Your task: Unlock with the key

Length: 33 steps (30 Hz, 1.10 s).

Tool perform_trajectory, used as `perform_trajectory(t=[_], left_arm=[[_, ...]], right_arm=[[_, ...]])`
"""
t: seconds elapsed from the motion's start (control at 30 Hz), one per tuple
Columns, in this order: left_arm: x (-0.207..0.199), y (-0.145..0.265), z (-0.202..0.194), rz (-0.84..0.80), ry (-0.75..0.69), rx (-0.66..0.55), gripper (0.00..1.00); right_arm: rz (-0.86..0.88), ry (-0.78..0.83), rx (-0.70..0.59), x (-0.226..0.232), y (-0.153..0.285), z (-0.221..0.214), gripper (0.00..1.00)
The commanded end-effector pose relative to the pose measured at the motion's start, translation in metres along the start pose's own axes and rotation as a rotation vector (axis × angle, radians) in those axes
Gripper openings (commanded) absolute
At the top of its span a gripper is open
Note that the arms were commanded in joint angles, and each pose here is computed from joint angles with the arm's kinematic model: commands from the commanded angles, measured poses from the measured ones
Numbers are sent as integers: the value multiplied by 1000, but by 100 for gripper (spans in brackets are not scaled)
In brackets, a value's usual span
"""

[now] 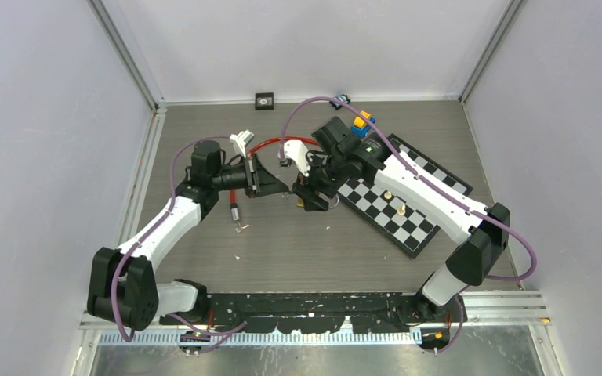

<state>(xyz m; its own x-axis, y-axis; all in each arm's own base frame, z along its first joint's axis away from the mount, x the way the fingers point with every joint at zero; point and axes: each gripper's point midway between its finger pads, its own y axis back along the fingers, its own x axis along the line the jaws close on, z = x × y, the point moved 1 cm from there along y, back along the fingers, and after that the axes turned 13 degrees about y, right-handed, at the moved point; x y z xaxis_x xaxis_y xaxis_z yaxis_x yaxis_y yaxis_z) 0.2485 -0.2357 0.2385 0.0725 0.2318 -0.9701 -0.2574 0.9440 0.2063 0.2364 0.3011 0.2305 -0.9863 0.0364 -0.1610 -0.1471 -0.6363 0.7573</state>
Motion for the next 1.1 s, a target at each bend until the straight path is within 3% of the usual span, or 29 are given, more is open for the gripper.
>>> perform_trajectory(t=[0.0,0.57,0.87,1.0,1.07], left_arm=[[-12,0,-4,-94,-97,-12,0],[-37,14,0,-190,-81,-21,0],[-27,21,11,-132,-58,-47,0],[-20,28,18,-71,-98,-85,0],[-10,31,17,-4,-185,-84,0]], right_arm=[[-46,16,-225,-19,18,52,1],[-79,-22,-263,-22,17,27,1],[-90,-30,-280,-25,23,27,1],[-77,-46,-290,-23,23,23,1],[-72,-56,-276,-22,16,16,1]])
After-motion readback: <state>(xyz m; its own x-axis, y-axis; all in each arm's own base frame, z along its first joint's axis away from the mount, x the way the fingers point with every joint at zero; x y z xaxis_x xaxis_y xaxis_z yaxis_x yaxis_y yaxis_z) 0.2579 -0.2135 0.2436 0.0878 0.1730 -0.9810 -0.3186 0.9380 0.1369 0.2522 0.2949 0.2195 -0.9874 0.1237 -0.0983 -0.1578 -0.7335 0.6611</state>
